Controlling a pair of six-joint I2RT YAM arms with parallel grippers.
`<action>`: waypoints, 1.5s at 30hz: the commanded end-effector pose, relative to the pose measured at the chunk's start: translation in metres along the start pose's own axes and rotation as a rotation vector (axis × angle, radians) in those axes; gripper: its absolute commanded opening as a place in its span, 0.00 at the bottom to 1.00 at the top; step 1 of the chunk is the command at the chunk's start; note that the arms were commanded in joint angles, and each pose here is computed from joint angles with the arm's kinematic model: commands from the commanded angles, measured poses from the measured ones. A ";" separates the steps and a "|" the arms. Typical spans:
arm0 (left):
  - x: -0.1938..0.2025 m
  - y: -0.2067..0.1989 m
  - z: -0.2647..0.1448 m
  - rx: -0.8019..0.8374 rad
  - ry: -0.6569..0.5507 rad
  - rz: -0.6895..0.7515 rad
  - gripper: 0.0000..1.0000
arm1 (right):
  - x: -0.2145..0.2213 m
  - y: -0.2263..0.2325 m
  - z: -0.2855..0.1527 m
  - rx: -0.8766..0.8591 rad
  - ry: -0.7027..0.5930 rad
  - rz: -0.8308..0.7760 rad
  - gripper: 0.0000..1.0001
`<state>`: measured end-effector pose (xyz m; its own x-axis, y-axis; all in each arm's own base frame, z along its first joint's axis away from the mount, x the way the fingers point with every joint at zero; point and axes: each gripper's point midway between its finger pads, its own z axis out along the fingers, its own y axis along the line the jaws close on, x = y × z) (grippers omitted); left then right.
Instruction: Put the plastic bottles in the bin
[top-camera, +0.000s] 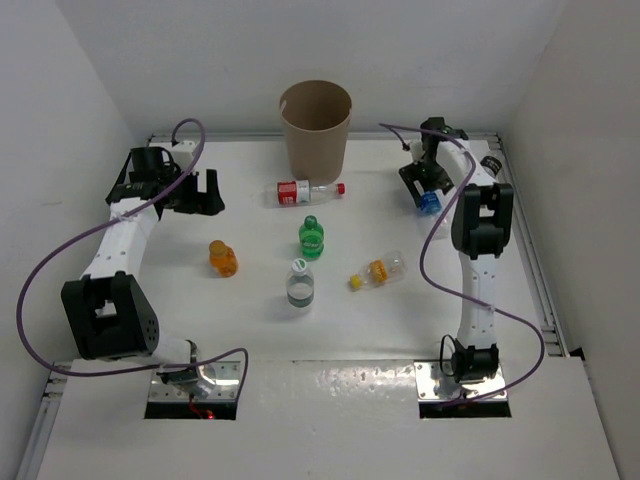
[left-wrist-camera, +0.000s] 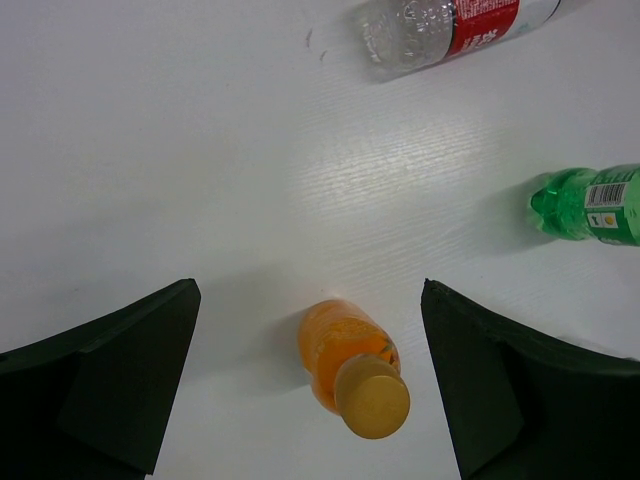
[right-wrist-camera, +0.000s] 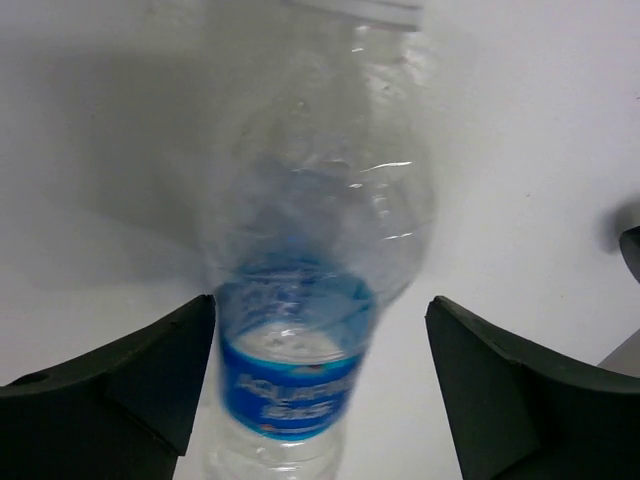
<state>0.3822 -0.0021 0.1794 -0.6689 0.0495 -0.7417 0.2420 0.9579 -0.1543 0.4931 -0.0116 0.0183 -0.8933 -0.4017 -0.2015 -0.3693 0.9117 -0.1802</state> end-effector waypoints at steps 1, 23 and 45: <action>-0.010 0.003 -0.002 0.001 -0.023 0.006 1.00 | -0.008 -0.015 0.013 0.049 -0.032 0.032 0.84; -0.058 -0.048 -0.067 0.123 -0.437 0.184 1.00 | -0.193 0.032 -0.330 -0.385 -1.259 0.268 0.05; -0.045 -0.067 -0.071 0.210 -0.450 0.146 1.00 | -0.313 0.139 -0.345 -0.354 -1.858 0.098 0.00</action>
<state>0.3530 -0.0475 0.2554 -0.3235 -0.0080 -0.9462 0.4519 0.8773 -0.1620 0.6398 0.2852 0.3354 0.1657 0.3020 -0.9388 -0.6177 0.7739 0.1400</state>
